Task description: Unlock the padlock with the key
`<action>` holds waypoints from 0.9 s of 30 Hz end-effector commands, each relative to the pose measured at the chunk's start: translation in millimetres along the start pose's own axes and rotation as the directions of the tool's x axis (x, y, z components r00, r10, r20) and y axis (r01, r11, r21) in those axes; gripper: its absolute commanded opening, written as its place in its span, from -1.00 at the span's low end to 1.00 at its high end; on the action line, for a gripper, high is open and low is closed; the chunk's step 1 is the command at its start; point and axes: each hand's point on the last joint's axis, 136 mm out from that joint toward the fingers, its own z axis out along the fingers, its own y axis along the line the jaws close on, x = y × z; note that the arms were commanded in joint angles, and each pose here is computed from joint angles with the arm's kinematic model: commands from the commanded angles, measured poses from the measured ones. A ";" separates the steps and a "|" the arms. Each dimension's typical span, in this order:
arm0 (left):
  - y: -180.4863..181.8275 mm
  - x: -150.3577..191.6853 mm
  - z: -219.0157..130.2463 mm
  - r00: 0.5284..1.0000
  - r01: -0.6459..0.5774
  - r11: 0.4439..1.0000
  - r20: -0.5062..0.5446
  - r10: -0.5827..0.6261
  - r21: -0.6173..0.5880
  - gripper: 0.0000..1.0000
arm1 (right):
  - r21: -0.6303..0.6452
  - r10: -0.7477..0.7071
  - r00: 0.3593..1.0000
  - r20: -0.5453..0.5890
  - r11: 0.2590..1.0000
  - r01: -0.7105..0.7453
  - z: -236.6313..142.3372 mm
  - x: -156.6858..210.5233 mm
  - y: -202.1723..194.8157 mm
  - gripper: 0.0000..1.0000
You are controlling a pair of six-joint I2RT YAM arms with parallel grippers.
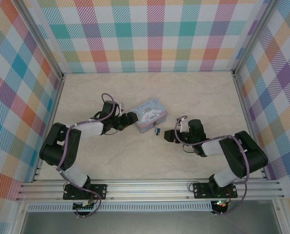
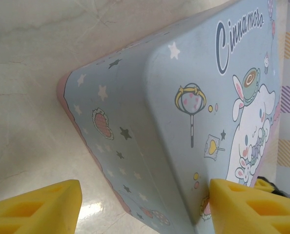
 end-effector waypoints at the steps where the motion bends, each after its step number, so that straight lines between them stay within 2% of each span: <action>1: 38.1 32.5 0.4 0.995 0.049 0.988 -0.076 -0.060 -0.143 0.35 | -0.140 -0.052 0.999 -0.015 0.989 0.050 1.2 -15.4 31.7 0.37; 4: 35.4 32.3 0.7 0.996 0.043 0.989 -0.072 -0.054 -0.140 0.35 | -0.195 -0.034 0.999 -0.028 0.980 0.027 9.4 -26.0 41.7 0.47; 10: 33.0 33.1 3.7 0.996 0.042 0.990 -0.076 -0.052 -0.134 0.34 | -0.223 0.022 0.997 -0.069 0.974 -0.036 32.5 -35.0 37.0 0.58; 27: 29.0 33.3 8.6 0.995 0.037 0.991 -0.083 -0.048 -0.130 0.32 | -0.258 0.020 0.988 -0.154 0.964 -0.060 60.2 -31.7 28.7 0.48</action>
